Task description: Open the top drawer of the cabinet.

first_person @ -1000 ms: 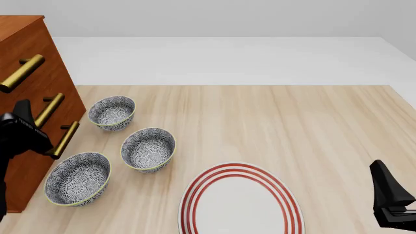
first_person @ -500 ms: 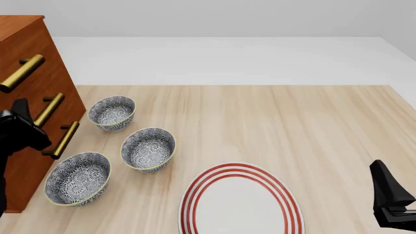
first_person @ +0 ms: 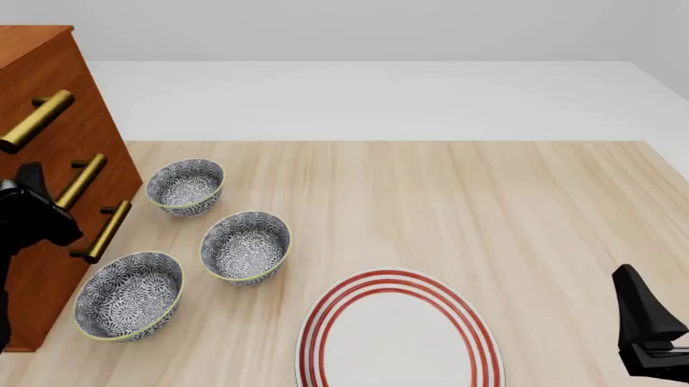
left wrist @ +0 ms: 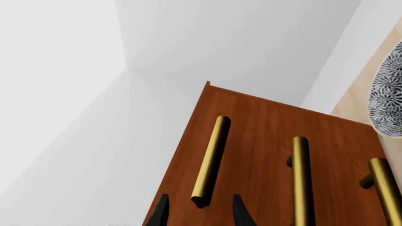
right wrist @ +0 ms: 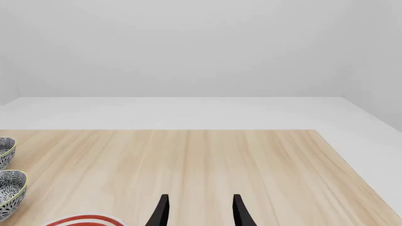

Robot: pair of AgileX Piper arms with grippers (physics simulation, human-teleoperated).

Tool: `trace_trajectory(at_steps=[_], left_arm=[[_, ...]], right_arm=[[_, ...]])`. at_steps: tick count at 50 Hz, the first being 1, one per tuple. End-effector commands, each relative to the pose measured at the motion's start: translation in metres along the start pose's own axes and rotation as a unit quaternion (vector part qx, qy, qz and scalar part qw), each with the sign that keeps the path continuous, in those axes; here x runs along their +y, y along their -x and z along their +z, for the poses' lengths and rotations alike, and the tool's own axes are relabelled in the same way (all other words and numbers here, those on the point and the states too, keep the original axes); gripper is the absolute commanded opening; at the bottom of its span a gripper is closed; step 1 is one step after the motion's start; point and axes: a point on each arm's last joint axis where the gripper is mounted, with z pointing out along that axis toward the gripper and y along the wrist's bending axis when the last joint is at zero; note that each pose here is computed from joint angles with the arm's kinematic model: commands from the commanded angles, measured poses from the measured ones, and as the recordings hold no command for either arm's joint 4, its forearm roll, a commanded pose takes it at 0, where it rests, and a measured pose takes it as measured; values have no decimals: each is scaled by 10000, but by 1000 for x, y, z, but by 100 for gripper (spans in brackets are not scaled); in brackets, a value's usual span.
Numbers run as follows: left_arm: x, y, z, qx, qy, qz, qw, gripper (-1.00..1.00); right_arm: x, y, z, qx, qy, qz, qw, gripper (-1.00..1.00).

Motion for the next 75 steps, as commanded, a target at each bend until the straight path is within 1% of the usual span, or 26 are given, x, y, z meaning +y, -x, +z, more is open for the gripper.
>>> trace_trajectory(at_steps=[1, 34, 37, 38, 39, 42, 75], left_arm=[[0, -2, 2, 41, 7, -6, 10000, 100], [-1, -6, 8, 115, 8, 2, 9999, 100], [0, -6, 8, 115, 28, 7, 9999, 100], [4, -3, 7, 57, 101, 51, 9999, 100], [5, -3, 7, 54, 129, 58, 9999, -100], [3, -1, 6, 25, 82, 123, 9999, -100], [1, 5, 5, -116, 34, 291, 9995, -100]], right_arm=[[0, 0, 0, 0, 0, 0, 10000, 100], [0, 0, 0, -1, 1, 0, 10000, 100], [0, 0, 0, 0, -1, 1, 10000, 100], [0, 0, 0, 0, 0, 0, 10000, 100], [0, 0, 0, 0, 0, 0, 10000, 100], [0, 0, 0, 1, 0, 0, 10000, 100], [0, 0, 0, 0, 0, 0, 10000, 100]])
